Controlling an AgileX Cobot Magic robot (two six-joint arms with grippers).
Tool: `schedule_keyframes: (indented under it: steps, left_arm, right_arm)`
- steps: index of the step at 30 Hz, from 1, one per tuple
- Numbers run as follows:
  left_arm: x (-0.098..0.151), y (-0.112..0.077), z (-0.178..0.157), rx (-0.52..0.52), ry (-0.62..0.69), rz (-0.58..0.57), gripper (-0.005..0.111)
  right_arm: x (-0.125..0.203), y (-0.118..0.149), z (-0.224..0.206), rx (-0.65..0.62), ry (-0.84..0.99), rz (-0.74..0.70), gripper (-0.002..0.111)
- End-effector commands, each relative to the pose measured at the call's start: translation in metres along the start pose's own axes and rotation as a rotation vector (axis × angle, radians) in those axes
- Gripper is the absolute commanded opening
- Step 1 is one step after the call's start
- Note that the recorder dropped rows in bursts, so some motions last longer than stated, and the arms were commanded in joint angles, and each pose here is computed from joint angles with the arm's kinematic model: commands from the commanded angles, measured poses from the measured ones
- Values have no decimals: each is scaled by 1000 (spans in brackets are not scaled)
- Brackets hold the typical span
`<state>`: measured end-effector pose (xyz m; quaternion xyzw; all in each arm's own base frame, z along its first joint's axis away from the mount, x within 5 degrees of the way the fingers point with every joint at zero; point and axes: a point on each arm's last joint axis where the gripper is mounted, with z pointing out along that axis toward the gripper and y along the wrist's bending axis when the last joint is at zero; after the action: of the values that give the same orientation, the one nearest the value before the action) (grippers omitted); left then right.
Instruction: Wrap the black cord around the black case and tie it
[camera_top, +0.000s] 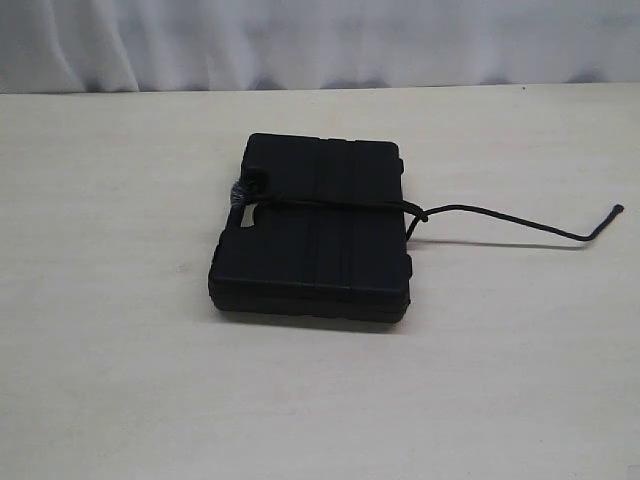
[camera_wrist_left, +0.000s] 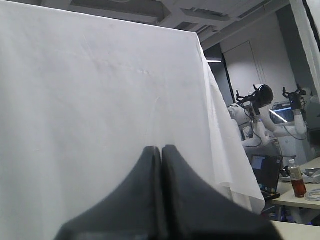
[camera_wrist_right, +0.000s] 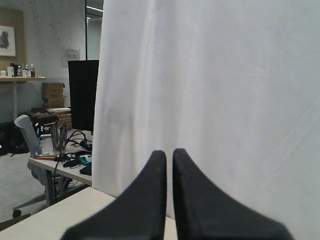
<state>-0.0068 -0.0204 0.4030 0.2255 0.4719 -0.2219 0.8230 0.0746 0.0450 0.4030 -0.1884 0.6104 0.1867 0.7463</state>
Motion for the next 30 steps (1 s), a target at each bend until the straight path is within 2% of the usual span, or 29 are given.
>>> schedule_keyframes:
  steps: [1, 16, 20, 23, 26, 29, 30]
  left_arm:
    - [0, -1, -1, 7, -1, -2, 0]
    - [0, -1, -1, 7, -1, 0, 0]
    - [3, 0, -1, 1, 37, 129, 0]
    - [10, -1, -2, 21, 112, 159, 0]
    - [18, 5, -4, -47, 202, 118, 0]
    - [21, 15, -6, -178, 238, -45, 0]
    - [22, 19, -7, -224, 242, -54, 0]
  right_arm:
    - [1, 0, -1, -1, 4, 7, 4]
    - [1, 0, -1, -1, 4, 7, 4]
    - [1, 0, -1, -1, 4, 7, 4]
    - [1, 0, -1, -1, 4, 7, 4]
    - [1, 0, -1, -1, 4, 7, 4]
    - [1, 0, -1, -1, 4, 7, 4]
    - [1, 0, -1, -1, 4, 7, 4]
